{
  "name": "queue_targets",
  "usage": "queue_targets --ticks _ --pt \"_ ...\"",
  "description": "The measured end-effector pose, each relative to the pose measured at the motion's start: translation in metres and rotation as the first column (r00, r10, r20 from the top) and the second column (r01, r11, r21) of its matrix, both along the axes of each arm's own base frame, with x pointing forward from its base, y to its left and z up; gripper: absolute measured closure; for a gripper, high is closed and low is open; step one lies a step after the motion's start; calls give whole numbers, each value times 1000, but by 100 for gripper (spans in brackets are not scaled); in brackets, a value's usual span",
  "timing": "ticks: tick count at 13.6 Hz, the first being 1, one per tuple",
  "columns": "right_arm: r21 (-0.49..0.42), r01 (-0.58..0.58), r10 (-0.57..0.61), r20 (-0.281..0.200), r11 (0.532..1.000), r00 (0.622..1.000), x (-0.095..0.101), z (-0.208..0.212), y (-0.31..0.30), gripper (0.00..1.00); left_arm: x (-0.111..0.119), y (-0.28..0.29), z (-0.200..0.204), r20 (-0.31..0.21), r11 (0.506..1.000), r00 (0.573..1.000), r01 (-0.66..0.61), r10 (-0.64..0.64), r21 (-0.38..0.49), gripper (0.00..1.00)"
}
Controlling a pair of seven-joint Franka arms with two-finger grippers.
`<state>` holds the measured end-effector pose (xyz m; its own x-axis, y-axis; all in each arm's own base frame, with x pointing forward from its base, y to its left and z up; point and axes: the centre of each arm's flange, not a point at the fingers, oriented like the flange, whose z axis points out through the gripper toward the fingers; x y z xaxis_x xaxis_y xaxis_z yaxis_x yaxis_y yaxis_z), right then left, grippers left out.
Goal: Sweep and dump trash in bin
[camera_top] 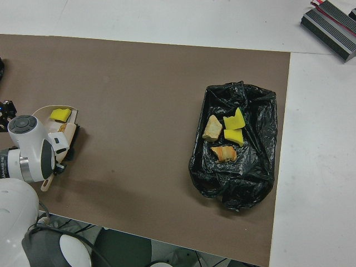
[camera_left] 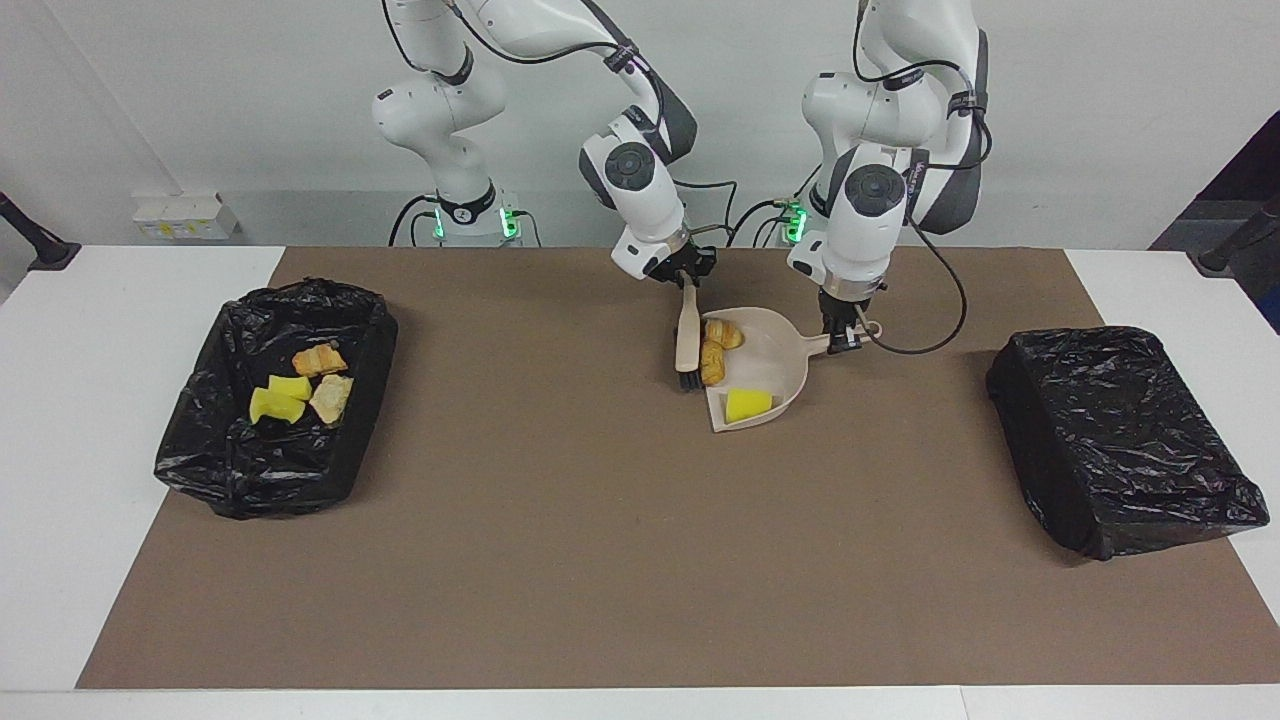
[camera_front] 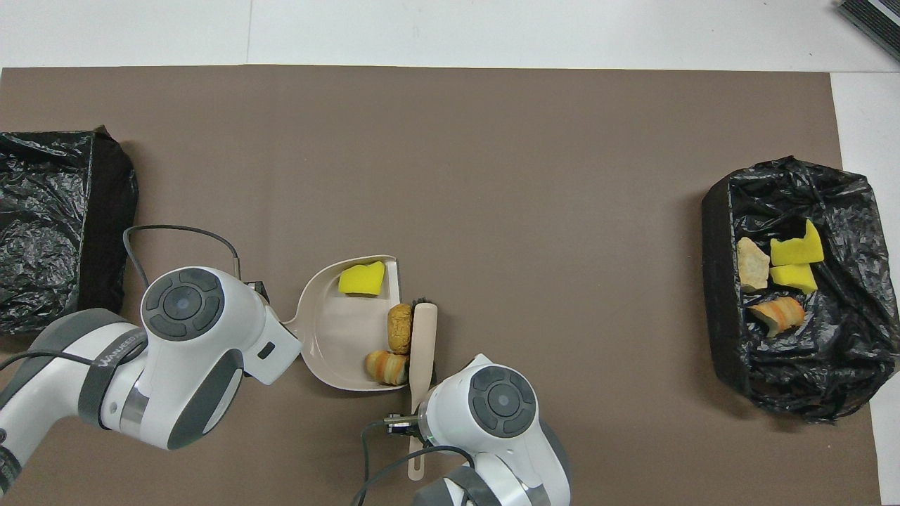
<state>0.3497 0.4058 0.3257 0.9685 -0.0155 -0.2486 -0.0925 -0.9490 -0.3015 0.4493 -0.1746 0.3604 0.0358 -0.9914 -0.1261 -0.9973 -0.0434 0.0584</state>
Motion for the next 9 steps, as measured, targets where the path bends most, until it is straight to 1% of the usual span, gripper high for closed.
queue_targets --ticks 1,3,6,7,9 --pt "2 -6 6 -8 1000 1000 1 3 2 74 0 0 0 0 1000 1000 0 0 0 68" --pt "0 -29 29 -43 1000 999 1 15 9 74 1 0 1 6 1000 1000 4 -4 -3 68" --pt "12 -30 30 -39 999 999 5 25 14 74 5 4 3 17 1000 1000 9 -9 -10 68" --pt "8 -36 37 -44 999 998 6 27 14 74 6 7 3 18 1000 1000 4 -4 -11 68" --pt "-24 -74 72 -76 997 994 9 37 7 74 9 13 5 19 1000 1000 -10 10 -20 68"
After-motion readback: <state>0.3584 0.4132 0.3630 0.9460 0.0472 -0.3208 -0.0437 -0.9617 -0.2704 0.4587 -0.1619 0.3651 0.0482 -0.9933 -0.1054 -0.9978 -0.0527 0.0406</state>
